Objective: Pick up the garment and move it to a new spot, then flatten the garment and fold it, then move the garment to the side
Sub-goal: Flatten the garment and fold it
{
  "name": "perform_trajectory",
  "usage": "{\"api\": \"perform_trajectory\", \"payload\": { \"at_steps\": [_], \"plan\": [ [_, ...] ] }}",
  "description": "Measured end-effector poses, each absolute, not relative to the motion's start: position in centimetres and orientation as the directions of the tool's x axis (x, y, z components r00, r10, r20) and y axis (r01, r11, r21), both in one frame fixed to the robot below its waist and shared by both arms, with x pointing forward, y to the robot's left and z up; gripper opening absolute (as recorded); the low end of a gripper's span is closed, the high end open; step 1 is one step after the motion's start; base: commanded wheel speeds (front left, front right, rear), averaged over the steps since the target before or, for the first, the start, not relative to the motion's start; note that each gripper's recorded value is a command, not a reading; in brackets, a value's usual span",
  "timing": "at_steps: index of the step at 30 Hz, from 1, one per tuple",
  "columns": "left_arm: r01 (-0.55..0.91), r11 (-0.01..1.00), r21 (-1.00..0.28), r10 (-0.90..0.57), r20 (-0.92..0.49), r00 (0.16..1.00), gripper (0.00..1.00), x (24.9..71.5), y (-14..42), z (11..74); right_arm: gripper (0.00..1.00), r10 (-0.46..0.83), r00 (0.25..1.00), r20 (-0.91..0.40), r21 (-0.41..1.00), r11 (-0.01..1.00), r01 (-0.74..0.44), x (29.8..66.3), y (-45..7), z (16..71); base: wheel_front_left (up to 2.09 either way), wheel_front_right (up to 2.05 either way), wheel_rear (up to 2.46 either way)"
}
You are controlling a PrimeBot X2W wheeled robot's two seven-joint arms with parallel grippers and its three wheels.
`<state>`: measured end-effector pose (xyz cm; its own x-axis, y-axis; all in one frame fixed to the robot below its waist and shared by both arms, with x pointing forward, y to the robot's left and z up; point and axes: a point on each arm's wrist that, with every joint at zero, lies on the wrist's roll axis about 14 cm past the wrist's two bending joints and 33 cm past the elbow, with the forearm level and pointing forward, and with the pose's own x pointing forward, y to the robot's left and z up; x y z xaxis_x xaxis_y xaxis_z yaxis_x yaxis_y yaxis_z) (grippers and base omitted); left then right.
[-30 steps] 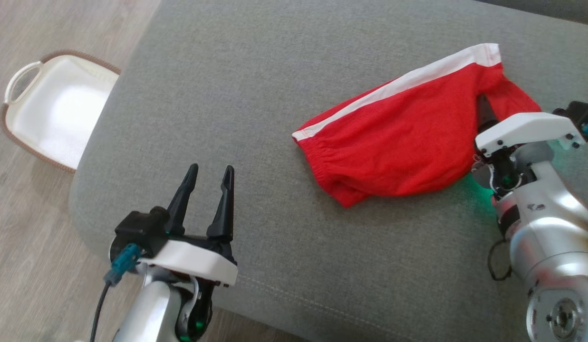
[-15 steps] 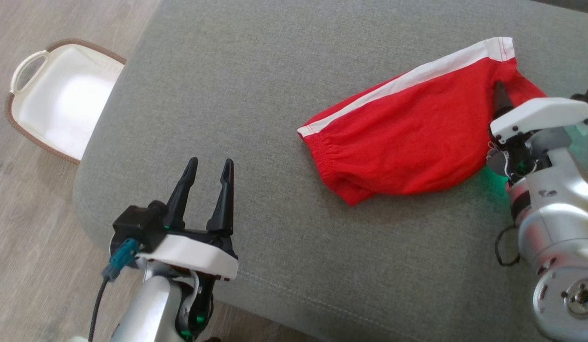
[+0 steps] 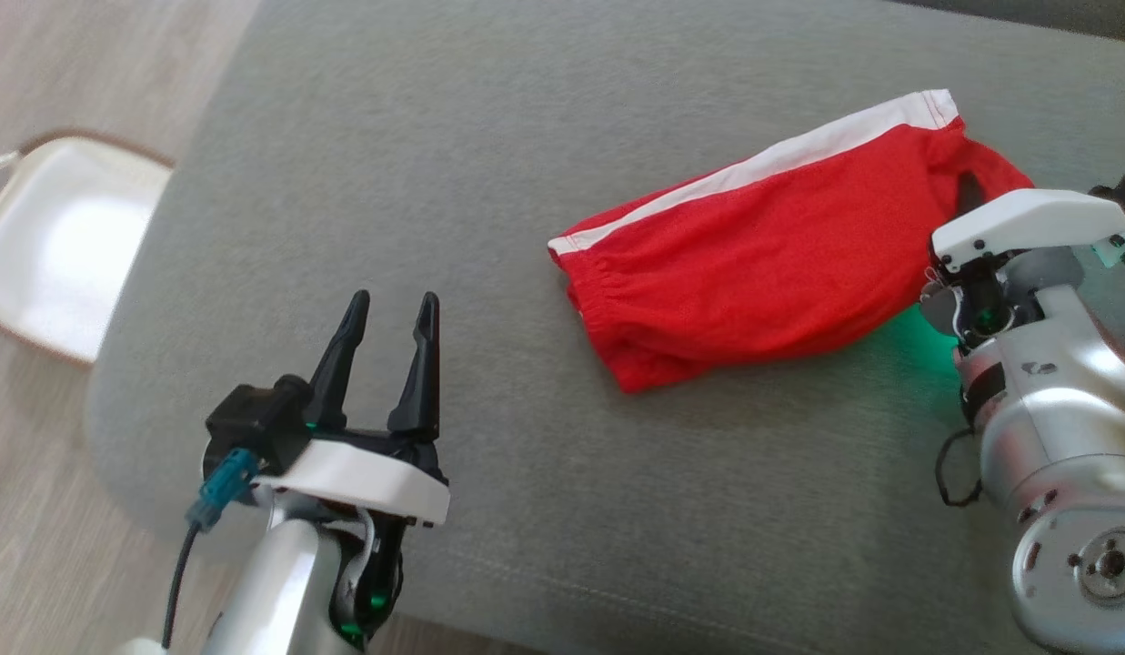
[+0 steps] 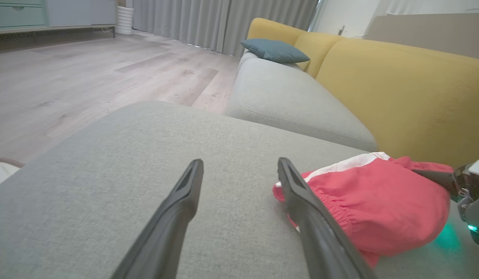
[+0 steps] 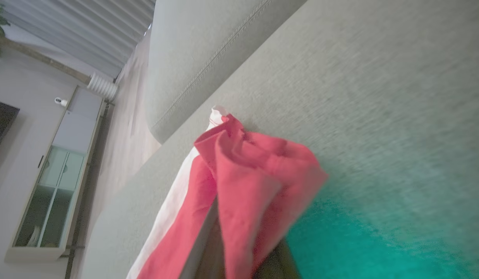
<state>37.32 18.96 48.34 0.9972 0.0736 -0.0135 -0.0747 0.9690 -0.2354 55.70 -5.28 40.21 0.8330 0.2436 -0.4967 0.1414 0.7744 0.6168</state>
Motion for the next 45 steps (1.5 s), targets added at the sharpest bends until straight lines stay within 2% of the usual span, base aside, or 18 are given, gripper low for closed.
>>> {"api": "perform_trajectory", "payload": {
  "at_steps": [6,16,22,33,40,42,45],
  "plan": [
    [-0.013,0.97,-0.244,0.018,0.018,1.0,1.0,38.2,17.3,49.1,0.0,0.161,0.886,-0.435,0.649,0.738,0.185,54.7,-8.8,42.1,0.0,0.0,0.0],
    [0.078,0.964,-0.255,-0.071,0.036,0.997,1.0,37.8,14.2,49.5,0.0,0.037,0.895,-0.445,0.671,0.675,0.306,48.2,-14.0,39.7,0.0,0.0,0.0],
    [0.095,0.963,-0.251,-0.083,0.055,0.995,1.0,37.6,13.9,50.1,0.0,0.019,0.895,-0.446,0.676,0.662,0.324,45.3,-14.6,38.6,0.0,0.0,0.0],
    [0.082,0.967,-0.243,-0.068,0.065,0.996,1.0,36.4,14.6,50.4,0.0,0.087,0.929,-0.359,0.644,0.744,0.179,45.9,-12.0,40.8,0.0,0.0,0.0],
    [0.061,0.969,-0.238,-0.048,0.059,0.997,1.0,35.2,15.1,50.2,0.0,0.181,0.966,-0.184,0.641,0.767,-0.021,47.8,-9.0,46.1,0.0,0.0,0.0],
    [0.056,0.97,-0.237,-0.041,0.066,0.997,1.0,35.0,15.4,50.4,0.0,0.251,0.958,-0.138,0.631,0.768,-0.11,47.3,-6.8,47.2,0.0,0.0,0.0],
    [0.051,0.97,-0.237,-0.035,0.07,0.997,1.0,34.8,15.6,50.5,0.0,0.327,0.935,-0.14,0.619,0.765,-0.175,45.9,-4.6,46.7,0.0,0.0,0.0]
  ]
}}
